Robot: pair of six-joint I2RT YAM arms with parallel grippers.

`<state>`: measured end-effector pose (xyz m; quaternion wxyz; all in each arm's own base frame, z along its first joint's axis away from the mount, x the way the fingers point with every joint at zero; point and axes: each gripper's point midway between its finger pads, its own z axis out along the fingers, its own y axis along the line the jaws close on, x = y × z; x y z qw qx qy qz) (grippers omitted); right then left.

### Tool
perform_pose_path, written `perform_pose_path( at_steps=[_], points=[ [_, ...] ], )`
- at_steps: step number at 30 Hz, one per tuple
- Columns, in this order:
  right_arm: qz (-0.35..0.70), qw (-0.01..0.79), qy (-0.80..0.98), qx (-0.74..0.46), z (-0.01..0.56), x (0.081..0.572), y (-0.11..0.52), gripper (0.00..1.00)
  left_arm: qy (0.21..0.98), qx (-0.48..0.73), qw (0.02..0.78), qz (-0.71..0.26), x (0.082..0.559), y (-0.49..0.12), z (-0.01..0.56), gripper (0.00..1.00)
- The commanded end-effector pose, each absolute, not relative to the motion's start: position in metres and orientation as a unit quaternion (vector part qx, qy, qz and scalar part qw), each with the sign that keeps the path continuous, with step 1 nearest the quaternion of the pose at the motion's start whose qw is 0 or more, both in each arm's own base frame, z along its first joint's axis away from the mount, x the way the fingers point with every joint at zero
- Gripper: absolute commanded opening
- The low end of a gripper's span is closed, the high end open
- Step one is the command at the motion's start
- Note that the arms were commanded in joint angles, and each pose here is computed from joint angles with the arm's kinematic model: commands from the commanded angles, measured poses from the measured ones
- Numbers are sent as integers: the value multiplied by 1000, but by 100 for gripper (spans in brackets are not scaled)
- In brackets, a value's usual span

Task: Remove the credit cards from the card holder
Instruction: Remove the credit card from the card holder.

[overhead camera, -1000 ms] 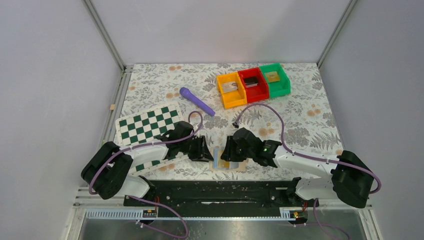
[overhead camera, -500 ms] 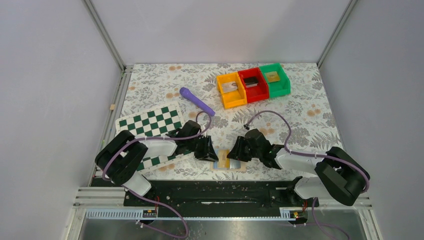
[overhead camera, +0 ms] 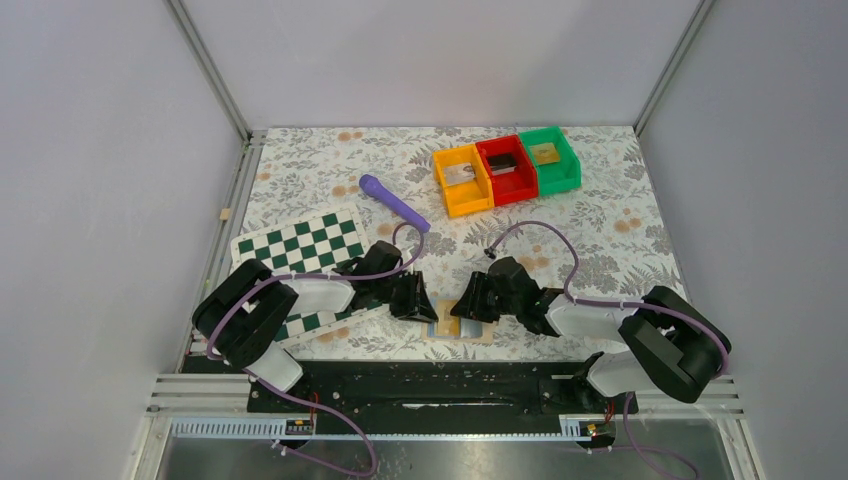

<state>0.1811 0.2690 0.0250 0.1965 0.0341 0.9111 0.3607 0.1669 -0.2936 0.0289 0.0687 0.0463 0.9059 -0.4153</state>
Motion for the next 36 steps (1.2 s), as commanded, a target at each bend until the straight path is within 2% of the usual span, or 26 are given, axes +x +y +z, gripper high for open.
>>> perform_pose_path(
  at_steps=[1, 7, 14, 19, 27, 30, 34, 36],
  points=[
    [377, 210, 901, 31, 34, 188, 273, 35, 910, 53, 75, -404, 165, -288, 20, 25],
    [399, 201, 894, 40, 29, 186, 274, 35, 910, 52, 75, -404, 164, -287, 20, 15],
    [430, 188, 882, 37, 28, 182, 279, 34, 911, 52, 73, -402, 163, -286, 18, 12],
    [445, 188, 875, 34, 30, 181, 281, 26, 912, 49, 70, -401, 163, -286, 16, 10],
    [476, 204, 856, 10, 45, 180, 283, 5, 917, 47, 63, -390, 162, -284, 11, 8],
    [500, 193, 844, -9, 52, 175, 290, 4, 917, 48, 63, -392, 162, -285, 12, 4],
    [516, 172, 839, -17, 53, 171, 297, 11, 916, 50, 63, -393, 163, -286, 13, 1],
    [515, 171, 840, -12, 50, 172, 297, 4, 916, 50, 63, -393, 163, -286, 12, 0]
  ],
)
